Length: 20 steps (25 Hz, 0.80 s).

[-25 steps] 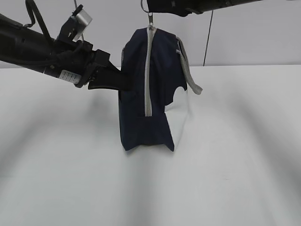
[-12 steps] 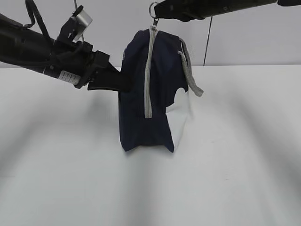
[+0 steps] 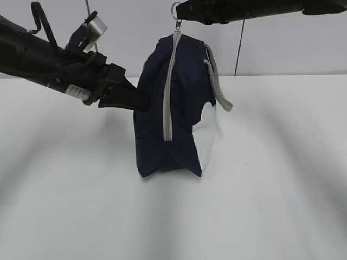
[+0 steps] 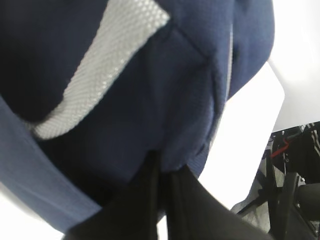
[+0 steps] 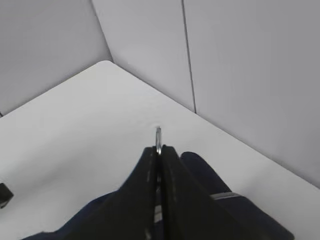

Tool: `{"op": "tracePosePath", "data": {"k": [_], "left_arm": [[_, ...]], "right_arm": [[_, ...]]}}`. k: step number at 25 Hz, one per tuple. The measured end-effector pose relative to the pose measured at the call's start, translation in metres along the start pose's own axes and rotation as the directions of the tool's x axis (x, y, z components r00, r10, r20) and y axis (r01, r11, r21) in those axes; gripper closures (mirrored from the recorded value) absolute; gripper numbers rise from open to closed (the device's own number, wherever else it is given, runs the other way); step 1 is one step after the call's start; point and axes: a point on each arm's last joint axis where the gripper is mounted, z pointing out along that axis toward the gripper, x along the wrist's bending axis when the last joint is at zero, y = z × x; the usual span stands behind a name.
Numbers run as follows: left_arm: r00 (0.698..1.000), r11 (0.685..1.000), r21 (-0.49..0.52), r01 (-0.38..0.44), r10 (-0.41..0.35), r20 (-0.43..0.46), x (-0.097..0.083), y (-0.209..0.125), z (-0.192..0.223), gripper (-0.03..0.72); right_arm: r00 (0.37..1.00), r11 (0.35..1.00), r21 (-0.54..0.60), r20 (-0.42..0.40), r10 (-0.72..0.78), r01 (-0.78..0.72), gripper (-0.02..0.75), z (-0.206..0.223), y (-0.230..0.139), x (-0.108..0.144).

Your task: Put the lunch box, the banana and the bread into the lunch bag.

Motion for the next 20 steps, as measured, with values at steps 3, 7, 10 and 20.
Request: {"op": "tracePosePath", "data": {"k": [3,7,10,20], "left_arm": [[1.0,1.0,0.009,-0.006,0.007,-0.005,0.0,-0.001,0.0,0.686],[1.0,1.0,0.021,-0.013,0.013,-0.009,0.001,-0.002,0.0,0.686],[1.0,0.999,0.028,-0.017,0.017,-0.01,0.001,-0.002,0.0,0.686],[1.0,0.999,0.045,-0.028,0.028,-0.012,0.001,-0.004,0.0,0.687]], "right_arm": [[1.0,1.0,0.0,0.02,0.011,-0.011,0.754,0.006,-0.004,-0.005],[0.999,0.999,0.013,0.036,0.032,-0.032,0.754,0.019,-0.016,-0.014],[0.998,0.999,0.011,0.054,0.032,-0.033,0.754,0.027,-0.02,-0.021],[0.995,0.999,-0.009,0.091,0.039,-0.038,0.754,0.053,-0.028,-0.041]]}}
